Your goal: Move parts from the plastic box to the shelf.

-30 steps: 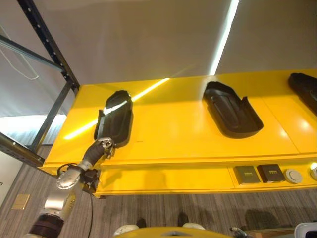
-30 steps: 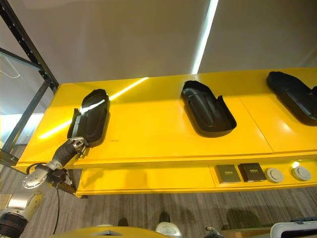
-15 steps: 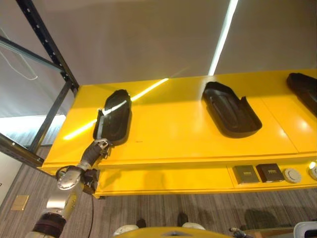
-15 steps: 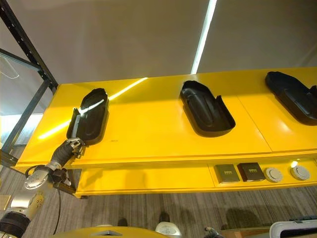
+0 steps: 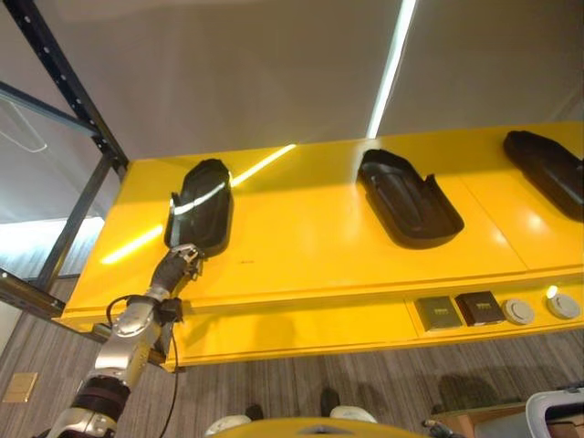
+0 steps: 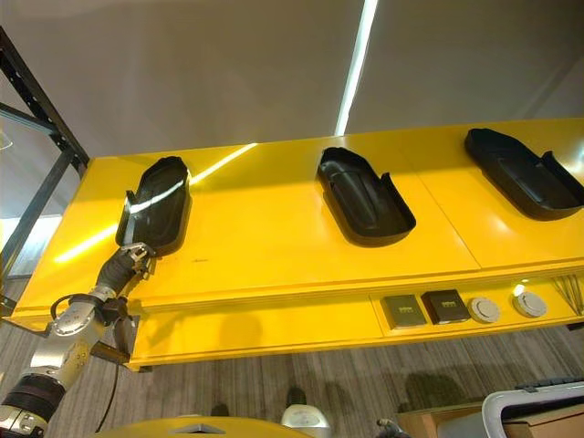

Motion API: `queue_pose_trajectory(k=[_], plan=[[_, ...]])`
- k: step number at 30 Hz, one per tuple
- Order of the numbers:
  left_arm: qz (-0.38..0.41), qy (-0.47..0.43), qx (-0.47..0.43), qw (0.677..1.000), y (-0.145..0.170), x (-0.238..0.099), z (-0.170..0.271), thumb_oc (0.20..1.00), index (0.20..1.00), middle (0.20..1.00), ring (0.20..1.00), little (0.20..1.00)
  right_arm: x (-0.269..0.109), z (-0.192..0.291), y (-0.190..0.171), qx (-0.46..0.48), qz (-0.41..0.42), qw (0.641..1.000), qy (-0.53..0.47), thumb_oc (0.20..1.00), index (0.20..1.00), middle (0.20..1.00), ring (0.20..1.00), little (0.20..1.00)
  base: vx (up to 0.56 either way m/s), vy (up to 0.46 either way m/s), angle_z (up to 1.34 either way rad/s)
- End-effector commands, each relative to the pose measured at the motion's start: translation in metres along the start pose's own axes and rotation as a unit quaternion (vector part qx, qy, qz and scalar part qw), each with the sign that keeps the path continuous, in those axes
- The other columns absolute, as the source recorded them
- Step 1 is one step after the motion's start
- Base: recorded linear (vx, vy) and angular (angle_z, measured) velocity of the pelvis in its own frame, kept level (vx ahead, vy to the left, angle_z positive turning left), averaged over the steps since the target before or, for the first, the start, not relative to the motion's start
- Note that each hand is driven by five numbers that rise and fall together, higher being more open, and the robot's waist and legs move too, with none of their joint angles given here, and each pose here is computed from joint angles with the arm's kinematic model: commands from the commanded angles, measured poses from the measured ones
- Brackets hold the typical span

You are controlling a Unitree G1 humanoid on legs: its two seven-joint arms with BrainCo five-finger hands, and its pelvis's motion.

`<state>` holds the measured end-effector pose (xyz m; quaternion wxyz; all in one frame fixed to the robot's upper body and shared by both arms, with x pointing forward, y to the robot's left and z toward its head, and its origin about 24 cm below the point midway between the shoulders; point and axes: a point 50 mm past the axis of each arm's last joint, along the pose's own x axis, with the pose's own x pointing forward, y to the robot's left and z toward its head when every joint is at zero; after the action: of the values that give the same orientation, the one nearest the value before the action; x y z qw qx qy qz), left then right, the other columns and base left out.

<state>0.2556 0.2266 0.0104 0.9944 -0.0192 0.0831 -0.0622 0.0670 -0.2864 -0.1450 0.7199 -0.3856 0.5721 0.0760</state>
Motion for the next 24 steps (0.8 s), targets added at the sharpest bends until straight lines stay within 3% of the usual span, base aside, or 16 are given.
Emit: queue_pose_trajectory(k=[1,9,10,11,16,24], plan=[[-0.021,-0.093,-0.001,0.995,-0.005,0.017,0.037,0.200,0.200,0.200,0.200,0.200,0.002,0.006,0.000,-0.033,0.004,0.999,-0.002,1.000,1.000,1.000,1.000,1.000,0.00,0.000,0.00],[-0.169,-0.171,0.009,0.971,-0.032,0.000,0.078,0.216,0.216,0.216,0.216,0.216,0.003,0.005,-0.002,-0.019,-0.001,1.000,0.002,1.000,1.000,1.000,1.000,1.000,-0.01,0.000,0.01],[-0.199,-0.189,0.008,0.962,-0.038,-0.005,0.087,0.903,0.903,0.903,0.903,0.903,0.003,0.004,-0.002,-0.016,-0.003,1.000,0.004,1.000,1.000,1.000,1.000,1.000,-0.02,0.009,0.04],[-0.219,-0.199,0.001,0.955,-0.041,-0.009,0.093,1.000,1.000,1.000,1.000,1.000,0.003,0.003,-0.001,-0.015,-0.003,1.000,0.005,1.000,1.000,1.000,1.000,1.000,-0.02,0.009,0.06],[-0.274,-0.267,-0.052,0.923,-0.050,-0.025,0.121,1.000,1.000,1.000,1.000,1.000,0.003,0.003,0.002,-0.013,-0.004,1.000,0.005,1.000,1.000,1.000,1.000,1.000,-0.01,0.002,0.03],[-0.227,-0.379,-0.100,0.892,-0.042,-0.039,0.150,1.000,1.000,1.000,1.000,1.000,0.003,0.014,0.015,-0.011,0.003,1.000,0.001,1.000,1.000,1.000,1.000,1.000,-0.02,-0.033,0.07]])
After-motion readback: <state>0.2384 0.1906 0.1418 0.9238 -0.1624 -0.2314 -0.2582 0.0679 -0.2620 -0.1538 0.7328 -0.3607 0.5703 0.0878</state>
